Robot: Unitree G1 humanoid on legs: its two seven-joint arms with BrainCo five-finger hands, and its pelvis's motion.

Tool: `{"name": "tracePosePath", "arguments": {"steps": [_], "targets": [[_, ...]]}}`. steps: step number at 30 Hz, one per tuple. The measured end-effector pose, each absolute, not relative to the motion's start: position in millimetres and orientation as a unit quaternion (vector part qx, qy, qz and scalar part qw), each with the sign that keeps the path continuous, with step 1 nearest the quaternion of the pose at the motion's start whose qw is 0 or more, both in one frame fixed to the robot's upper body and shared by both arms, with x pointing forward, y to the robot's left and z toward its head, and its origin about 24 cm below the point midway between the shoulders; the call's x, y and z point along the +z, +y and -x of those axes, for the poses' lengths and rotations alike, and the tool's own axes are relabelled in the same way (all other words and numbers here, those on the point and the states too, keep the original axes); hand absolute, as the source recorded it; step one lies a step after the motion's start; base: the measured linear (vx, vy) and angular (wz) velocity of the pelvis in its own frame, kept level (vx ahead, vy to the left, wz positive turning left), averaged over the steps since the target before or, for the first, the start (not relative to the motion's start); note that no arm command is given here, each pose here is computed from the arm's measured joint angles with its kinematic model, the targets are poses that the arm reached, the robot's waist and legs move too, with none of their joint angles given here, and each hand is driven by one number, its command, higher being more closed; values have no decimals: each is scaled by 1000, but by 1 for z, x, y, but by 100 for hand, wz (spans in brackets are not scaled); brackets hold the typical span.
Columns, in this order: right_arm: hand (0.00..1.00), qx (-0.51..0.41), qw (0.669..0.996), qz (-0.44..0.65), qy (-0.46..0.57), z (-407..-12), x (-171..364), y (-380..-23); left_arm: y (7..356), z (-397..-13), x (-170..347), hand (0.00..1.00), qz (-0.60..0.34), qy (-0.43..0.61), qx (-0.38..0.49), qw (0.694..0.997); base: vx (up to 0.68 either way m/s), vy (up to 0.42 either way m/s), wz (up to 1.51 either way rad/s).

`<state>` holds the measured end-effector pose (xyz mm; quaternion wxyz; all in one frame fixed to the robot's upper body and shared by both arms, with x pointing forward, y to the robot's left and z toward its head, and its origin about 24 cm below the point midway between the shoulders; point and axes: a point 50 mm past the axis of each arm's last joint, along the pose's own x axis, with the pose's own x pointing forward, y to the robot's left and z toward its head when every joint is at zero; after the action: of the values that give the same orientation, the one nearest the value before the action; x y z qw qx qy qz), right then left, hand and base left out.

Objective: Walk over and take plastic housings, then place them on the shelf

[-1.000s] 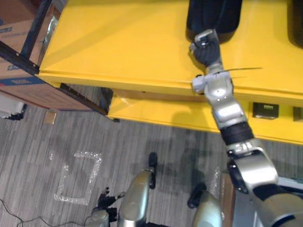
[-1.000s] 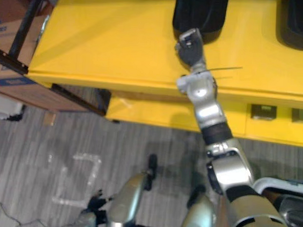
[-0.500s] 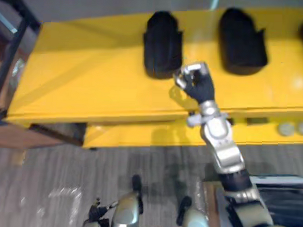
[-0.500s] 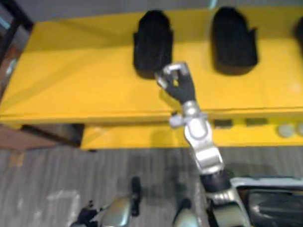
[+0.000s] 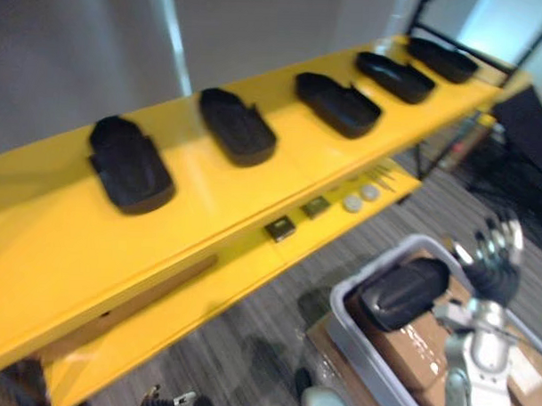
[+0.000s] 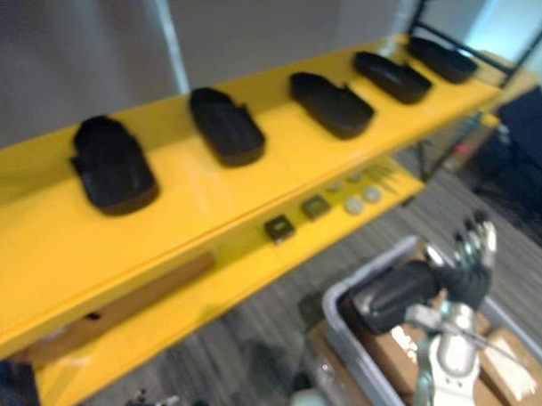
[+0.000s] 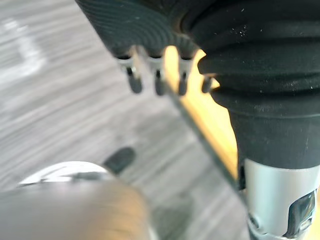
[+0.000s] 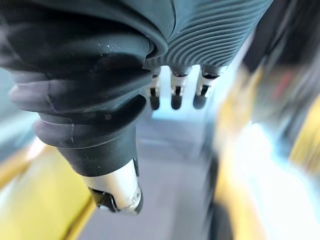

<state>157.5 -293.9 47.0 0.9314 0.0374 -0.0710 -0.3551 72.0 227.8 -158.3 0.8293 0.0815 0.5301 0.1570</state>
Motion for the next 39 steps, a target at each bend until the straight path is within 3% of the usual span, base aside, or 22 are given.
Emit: {"name": "tracePosePath", "arguments": {"steps": [3,7,15,19,23,27,33,37,39], "targets": [[0,-428,902,-57,-29,-114,19,-304,214,-79,-159,0,-72,524,141,837,-58,-43,-49],[0,-469,880,-78,-27,-98,7,-305,206,-86,-159,0,-87,517,113,844,-92,-23,-26],[0,-387,916,-102,-31,-125,4,-277,200,-75,-160,0,-112,521,82,842,-19,-7,-9],[0,-279,950,-112,-81,-186,23,-259,192,-83,-158,0,-60,502,132,852,-18,110,-91],[0,-253,954,-120,-103,-210,34,-252,191,-84,-156,0,-47,486,145,860,-127,247,-55],[0,-257,956,-123,-71,-208,28,-247,204,-100,-148,0,-78,444,134,883,-101,125,17],[0,-289,943,-166,9,-180,-6,-223,186,-133,-138,0,-81,411,67,906,-23,87,-20],[0,-260,950,-172,21,-172,-10,-210,172,-142,-135,0,-66,413,67,906,-191,33,-118],[0,-261,950,-168,30,-165,-12,-209,178,-133,-143,0,-76,451,79,886,-182,-19,-74]]}}
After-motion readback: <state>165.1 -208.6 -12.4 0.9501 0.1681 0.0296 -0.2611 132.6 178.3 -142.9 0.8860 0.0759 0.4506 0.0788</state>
